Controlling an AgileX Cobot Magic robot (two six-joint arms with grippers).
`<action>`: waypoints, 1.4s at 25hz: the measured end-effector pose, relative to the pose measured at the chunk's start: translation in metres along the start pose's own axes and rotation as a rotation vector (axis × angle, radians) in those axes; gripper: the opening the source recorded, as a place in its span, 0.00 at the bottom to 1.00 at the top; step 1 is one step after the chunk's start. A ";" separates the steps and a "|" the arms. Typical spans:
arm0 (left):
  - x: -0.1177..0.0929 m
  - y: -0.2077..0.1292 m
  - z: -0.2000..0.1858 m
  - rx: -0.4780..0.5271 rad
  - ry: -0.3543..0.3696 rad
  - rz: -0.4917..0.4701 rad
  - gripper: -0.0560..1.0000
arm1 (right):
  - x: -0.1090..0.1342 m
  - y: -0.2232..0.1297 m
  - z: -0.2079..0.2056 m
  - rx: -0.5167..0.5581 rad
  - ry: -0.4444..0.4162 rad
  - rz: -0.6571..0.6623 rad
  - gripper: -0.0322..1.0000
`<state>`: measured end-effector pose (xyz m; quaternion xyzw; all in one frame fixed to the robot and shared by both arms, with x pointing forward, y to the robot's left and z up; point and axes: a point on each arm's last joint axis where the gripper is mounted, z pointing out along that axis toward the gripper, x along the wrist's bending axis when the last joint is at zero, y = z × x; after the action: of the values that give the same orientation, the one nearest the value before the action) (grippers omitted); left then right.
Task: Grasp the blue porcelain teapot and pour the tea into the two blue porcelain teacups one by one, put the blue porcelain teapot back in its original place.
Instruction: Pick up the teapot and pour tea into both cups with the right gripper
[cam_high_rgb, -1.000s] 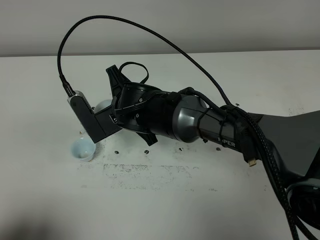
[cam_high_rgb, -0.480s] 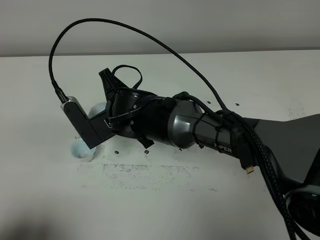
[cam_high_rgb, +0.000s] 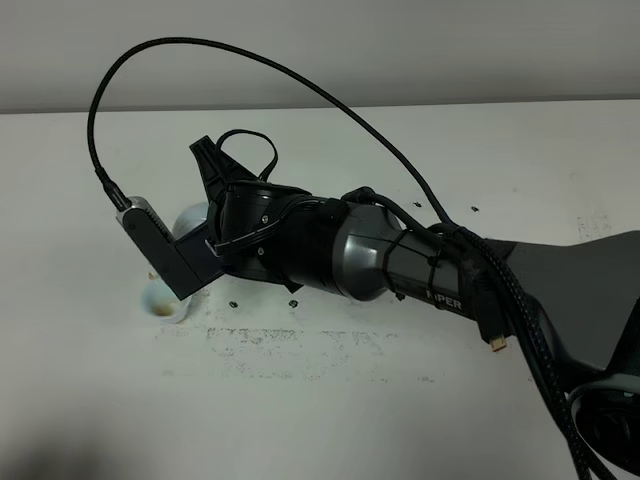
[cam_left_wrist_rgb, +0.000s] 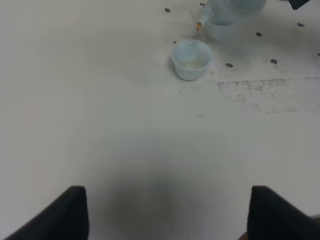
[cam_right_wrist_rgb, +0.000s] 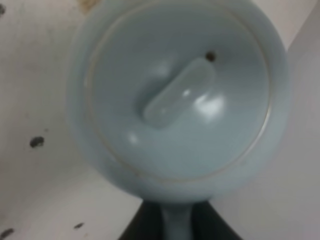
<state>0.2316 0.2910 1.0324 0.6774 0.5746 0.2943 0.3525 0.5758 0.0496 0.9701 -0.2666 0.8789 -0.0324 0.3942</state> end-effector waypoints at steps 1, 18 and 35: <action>0.000 0.000 0.000 0.000 0.000 0.000 0.65 | 0.000 0.000 0.000 0.001 -0.001 -0.002 0.07; 0.000 0.000 0.000 0.000 0.000 0.000 0.65 | -0.003 -0.002 0.000 0.024 -0.032 -0.050 0.07; 0.000 0.000 0.000 0.000 0.000 0.000 0.65 | -0.004 -0.002 0.000 0.033 -0.042 -0.098 0.07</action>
<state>0.2316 0.2910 1.0324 0.6774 0.5746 0.2943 0.3525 0.5788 0.0494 0.9735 -0.3032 0.8557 -0.0607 0.4150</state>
